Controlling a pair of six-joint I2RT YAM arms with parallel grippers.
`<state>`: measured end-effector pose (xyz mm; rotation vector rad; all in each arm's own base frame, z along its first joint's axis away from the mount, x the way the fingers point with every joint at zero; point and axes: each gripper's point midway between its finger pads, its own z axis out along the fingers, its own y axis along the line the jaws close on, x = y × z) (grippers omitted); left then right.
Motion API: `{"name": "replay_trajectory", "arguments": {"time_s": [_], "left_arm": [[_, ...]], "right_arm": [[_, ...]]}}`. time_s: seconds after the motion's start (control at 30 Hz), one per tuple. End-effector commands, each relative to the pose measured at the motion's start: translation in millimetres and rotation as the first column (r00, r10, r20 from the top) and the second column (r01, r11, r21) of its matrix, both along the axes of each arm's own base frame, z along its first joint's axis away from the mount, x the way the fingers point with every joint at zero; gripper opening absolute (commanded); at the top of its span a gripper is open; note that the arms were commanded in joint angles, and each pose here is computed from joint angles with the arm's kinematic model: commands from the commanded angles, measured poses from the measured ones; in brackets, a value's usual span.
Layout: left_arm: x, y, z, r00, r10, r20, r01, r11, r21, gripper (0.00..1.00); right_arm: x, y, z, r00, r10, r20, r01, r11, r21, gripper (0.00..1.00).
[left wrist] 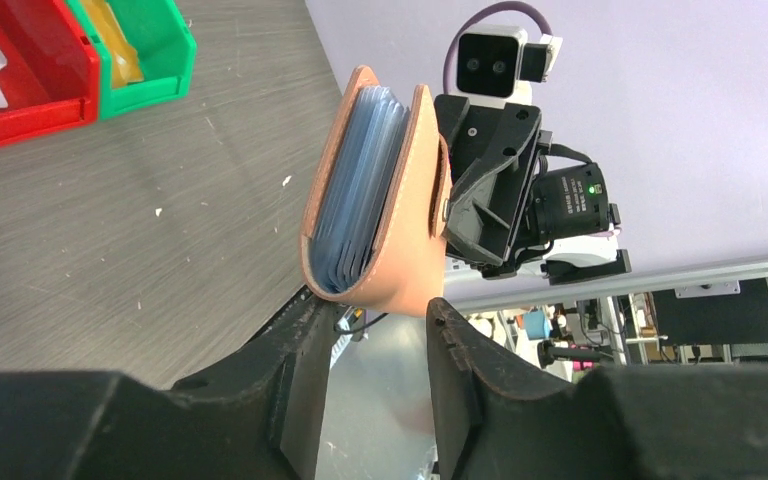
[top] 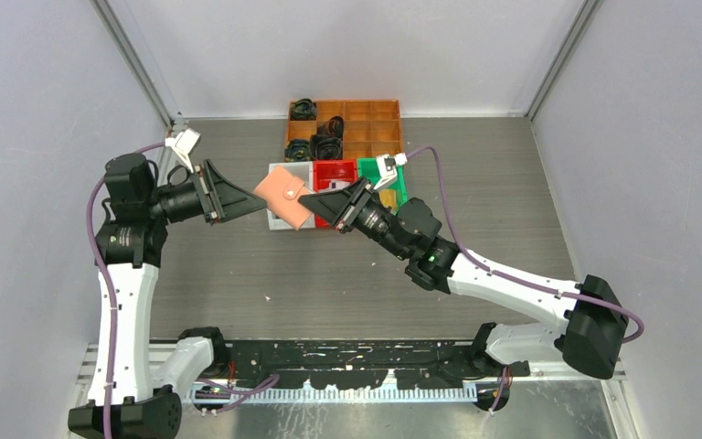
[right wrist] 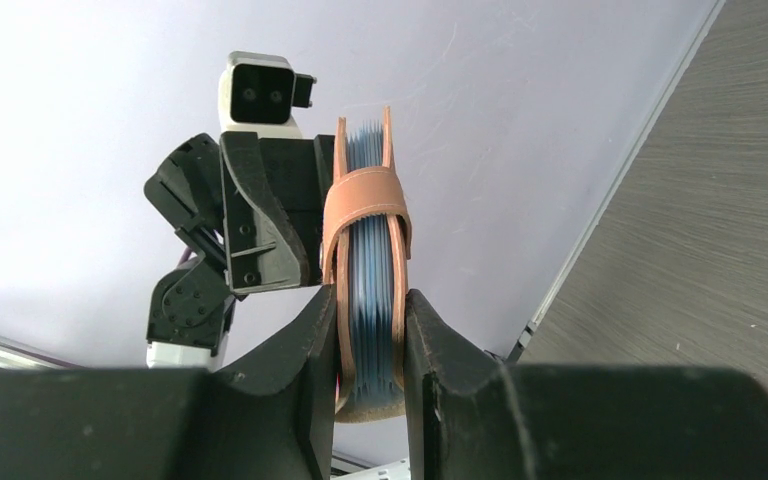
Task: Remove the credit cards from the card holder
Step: Open the card holder.
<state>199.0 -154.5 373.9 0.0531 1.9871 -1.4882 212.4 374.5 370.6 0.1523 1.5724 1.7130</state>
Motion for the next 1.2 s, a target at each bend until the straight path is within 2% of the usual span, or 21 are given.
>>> {"name": "replay_trajectory", "arguments": {"time_s": [0.0,0.07,0.2,0.3,0.4,0.6,0.63,0.67,0.77,0.8,0.83,0.97,1.07,1.17], "left_arm": [[-8,-3,23,0.997,-0.024,0.075,0.028,0.998,-0.051,0.42],[-8,-4,23,0.998,-0.029,0.061,0.034,0.996,-0.086,0.53],[-10,-5,14,0.999,-0.021,0.040,0.026,0.994,-0.105,0.68],[-12,-4,14,0.999,-0.015,0.042,0.019,0.995,-0.101,0.68],[-9,-3,18,0.998,0.006,0.063,0.000,0.996,-0.094,0.57],[3,4,14,0.990,0.116,0.083,-0.111,0.992,-0.054,0.23],[5,6,13,0.987,0.132,0.088,-0.129,0.991,-0.046,0.19],[6,7,13,0.985,0.143,0.094,-0.140,0.989,-0.039,0.14],[2,5,15,0.988,0.111,0.109,-0.109,0.994,-0.027,0.10],[-2,3,16,0.991,0.079,0.111,-0.076,0.997,-0.027,0.10],[-7,1,17,0.993,0.042,0.114,-0.039,0.999,-0.029,0.10],[-28,-6,21,0.989,-0.085,0.122,0.090,0.995,-0.036,0.10],[-38,-8,22,0.983,-0.127,0.133,0.133,0.991,-0.034,0.09],[-43,-9,23,0.978,-0.150,0.142,0.157,0.987,-0.033,0.09]], "right_arm": [[-10,3,33,0.998,0.031,0.061,-0.037,0.994,0.103,0.01],[-10,6,34,0.997,0.029,0.066,-0.037,0.993,0.115,0.01],[-6,8,41,0.997,0.020,0.068,-0.031,0.987,0.155,0.01],[-6,13,47,0.997,0.034,0.066,-0.045,0.983,0.175,0.01],[-6,19,48,0.997,0.049,0.063,-0.059,0.981,0.186,0.01],[-11,27,42,0.995,0.078,0.056,-0.086,0.980,0.179,0.01],[-12,28,40,0.995,0.081,0.053,-0.089,0.981,0.174,0.04],[-19,31,37,0.990,0.122,0.064,-0.131,0.979,0.154,0.15],[-23,27,27,0.980,0.171,0.099,-0.178,0.982,0.068,0.64],[-20,22,24,0.975,0.195,0.106,-0.200,0.979,0.032,0.74],[-16,16,20,0.968,0.226,0.108,-0.227,0.974,-0.006,0.79],[0,-11,22,0.930,0.329,0.161,-0.320,0.944,-0.085,0.87],[-12,-10,25,0.874,0.435,0.215,-0.405,0.898,-0.171,0.88],[-28,-8,37,0.809,0.527,0.262,-0.496,0.850,-0.178,0.89]]}}
